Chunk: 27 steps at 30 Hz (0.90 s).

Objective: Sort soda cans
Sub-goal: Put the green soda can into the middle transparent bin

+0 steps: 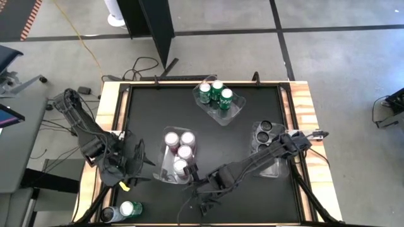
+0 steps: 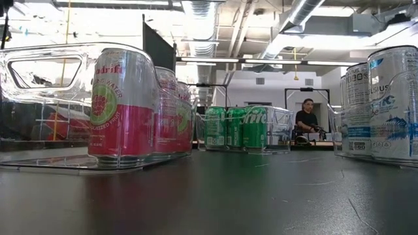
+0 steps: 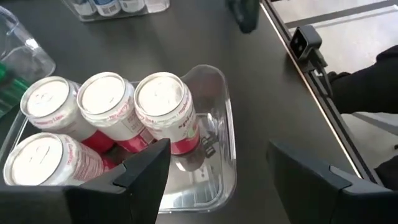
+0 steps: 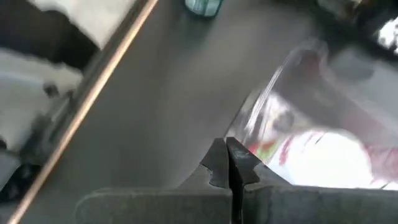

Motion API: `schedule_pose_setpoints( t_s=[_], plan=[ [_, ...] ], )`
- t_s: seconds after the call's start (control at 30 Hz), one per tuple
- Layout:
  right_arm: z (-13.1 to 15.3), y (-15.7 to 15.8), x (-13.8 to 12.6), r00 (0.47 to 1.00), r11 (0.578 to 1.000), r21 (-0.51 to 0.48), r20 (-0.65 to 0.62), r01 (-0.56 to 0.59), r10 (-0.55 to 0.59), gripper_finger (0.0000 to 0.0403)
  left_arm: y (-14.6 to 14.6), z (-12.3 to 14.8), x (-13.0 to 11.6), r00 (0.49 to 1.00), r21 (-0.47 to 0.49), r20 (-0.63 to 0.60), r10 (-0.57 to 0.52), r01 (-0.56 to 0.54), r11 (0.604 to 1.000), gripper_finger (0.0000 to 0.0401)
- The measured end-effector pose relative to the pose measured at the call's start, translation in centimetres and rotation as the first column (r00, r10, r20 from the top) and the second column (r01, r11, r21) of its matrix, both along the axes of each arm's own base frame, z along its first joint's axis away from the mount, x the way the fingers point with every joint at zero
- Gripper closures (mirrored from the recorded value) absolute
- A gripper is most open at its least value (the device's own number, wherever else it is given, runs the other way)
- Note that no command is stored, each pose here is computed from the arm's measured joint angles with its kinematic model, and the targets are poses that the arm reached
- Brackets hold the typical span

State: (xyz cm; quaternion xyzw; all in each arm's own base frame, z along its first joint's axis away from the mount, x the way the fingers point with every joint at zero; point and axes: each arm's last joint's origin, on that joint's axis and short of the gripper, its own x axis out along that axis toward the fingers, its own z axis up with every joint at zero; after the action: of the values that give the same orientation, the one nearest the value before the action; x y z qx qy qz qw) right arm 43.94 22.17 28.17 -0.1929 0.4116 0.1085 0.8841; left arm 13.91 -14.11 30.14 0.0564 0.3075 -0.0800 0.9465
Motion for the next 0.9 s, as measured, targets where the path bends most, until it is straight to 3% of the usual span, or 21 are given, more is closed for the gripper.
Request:
schedule_pose_setpoints(
  t_s=[0.2, 0.43, 0.9],
  plan=[
    [-4.4, 0.2, 1.0, 0.994, 0.999, -0.050, -0.103, 0.015, -0.021, 0.0403, 0.0, 0.0, 0.0, 1.000, -0.014, 0.009, 0.027, -0.027, 1.000, 0.0143],
    [-7.4, -0.2, 2.3, 0.991, 0.996, -0.082, -0.126, 0.035, -0.045, 0.0403, 0.0, 0.0, 0.0, 0.999, -0.014, 0.010, 0.032, -0.032, 0.999, 0.0143],
    [-8.7, -2.4, 3.4, 0.977, 0.978, -0.140, -0.123, 0.157, -0.174, 0.0403, 0.1, 0.0, 0.0, 0.999, -0.006, 0.011, 0.032, -0.032, 0.999, 0.0143]
  ],
)
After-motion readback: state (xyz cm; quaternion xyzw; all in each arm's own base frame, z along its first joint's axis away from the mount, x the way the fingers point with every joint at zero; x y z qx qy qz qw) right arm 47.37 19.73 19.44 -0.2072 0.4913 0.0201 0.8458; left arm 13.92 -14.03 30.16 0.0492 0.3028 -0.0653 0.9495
